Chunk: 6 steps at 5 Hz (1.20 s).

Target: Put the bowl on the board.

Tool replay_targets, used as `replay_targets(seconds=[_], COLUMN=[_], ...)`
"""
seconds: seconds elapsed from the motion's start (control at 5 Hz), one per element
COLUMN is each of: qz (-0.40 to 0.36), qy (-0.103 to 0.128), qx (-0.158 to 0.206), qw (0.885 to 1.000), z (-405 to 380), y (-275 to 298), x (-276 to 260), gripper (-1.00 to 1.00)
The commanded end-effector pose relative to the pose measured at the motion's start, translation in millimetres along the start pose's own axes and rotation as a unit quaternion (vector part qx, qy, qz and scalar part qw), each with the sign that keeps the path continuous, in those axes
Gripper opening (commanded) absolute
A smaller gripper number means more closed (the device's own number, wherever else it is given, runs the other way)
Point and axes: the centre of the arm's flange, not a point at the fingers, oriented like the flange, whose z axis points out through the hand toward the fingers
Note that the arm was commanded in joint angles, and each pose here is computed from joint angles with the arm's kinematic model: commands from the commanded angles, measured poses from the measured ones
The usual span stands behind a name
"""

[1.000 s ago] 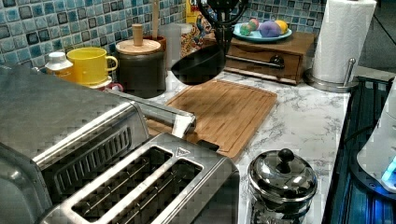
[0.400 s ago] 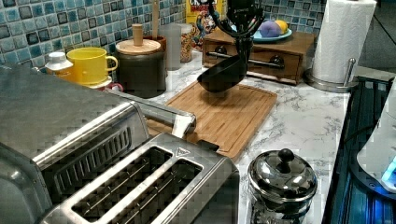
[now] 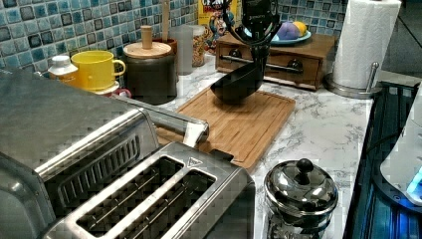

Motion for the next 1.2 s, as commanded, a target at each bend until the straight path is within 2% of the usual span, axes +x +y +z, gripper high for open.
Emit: replay_targets(seconds=[0.2, 0.4, 0.6, 1.2], qz=[0.009, 0.018, 0.023, 0.012], qy=[0.030, 0.022, 0.019, 0.019], qx=[0.011, 0.001, 0.000, 0.009], qw=[0.999, 1.000, 1.000, 1.000], z=[-16, -14, -15, -26], y=[-24, -19, -18, -21], x=[12, 21, 24, 17], gripper=[-1.00, -1.00, 0.00, 0.00])
